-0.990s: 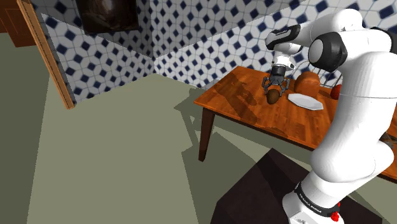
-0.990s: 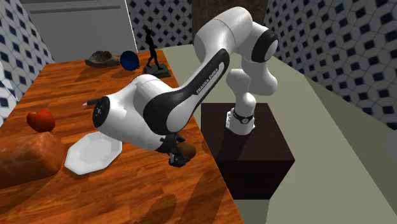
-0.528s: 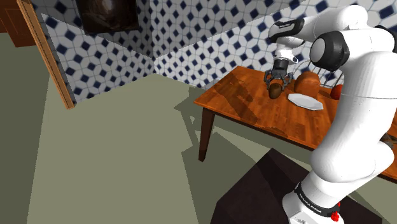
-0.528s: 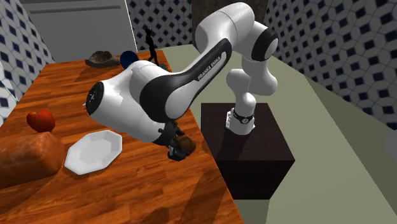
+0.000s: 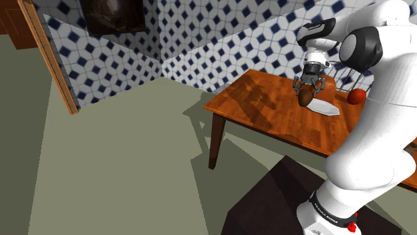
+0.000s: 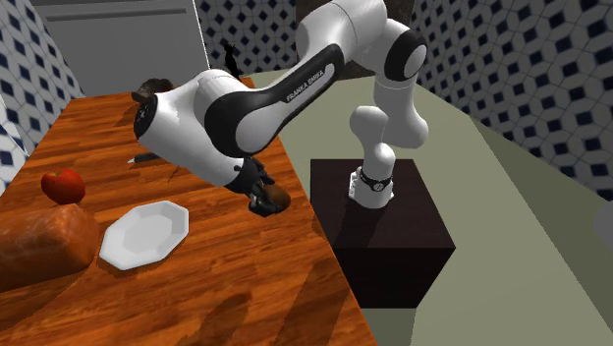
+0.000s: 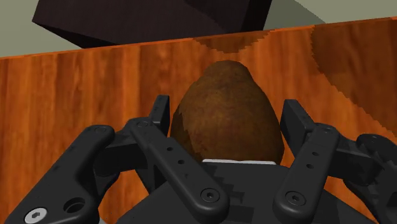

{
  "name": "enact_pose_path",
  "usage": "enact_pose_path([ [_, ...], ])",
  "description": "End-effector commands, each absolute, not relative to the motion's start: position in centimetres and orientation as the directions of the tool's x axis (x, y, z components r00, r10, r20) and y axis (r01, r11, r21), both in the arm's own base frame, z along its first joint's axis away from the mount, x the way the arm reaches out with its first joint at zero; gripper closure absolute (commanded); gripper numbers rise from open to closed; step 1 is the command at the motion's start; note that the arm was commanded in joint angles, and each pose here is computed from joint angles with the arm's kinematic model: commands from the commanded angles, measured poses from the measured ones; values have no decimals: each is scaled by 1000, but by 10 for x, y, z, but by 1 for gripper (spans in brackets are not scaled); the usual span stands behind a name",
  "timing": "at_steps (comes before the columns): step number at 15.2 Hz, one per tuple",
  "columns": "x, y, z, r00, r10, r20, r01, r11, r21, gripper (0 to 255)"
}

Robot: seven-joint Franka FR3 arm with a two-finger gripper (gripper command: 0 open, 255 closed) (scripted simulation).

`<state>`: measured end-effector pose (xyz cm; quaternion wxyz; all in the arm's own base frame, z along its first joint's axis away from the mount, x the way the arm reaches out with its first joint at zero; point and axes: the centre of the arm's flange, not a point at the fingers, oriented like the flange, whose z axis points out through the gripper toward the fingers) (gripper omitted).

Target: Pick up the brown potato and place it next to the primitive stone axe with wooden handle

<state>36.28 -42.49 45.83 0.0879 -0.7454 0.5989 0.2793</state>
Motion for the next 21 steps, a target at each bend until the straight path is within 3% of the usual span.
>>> enact_pose_path([
  [1, 337, -432, 457, 128, -843, -522, -942, -269, 203, 255],
  [21, 90, -525, 457, 128, -843, -522, -942, -269, 203, 255],
])
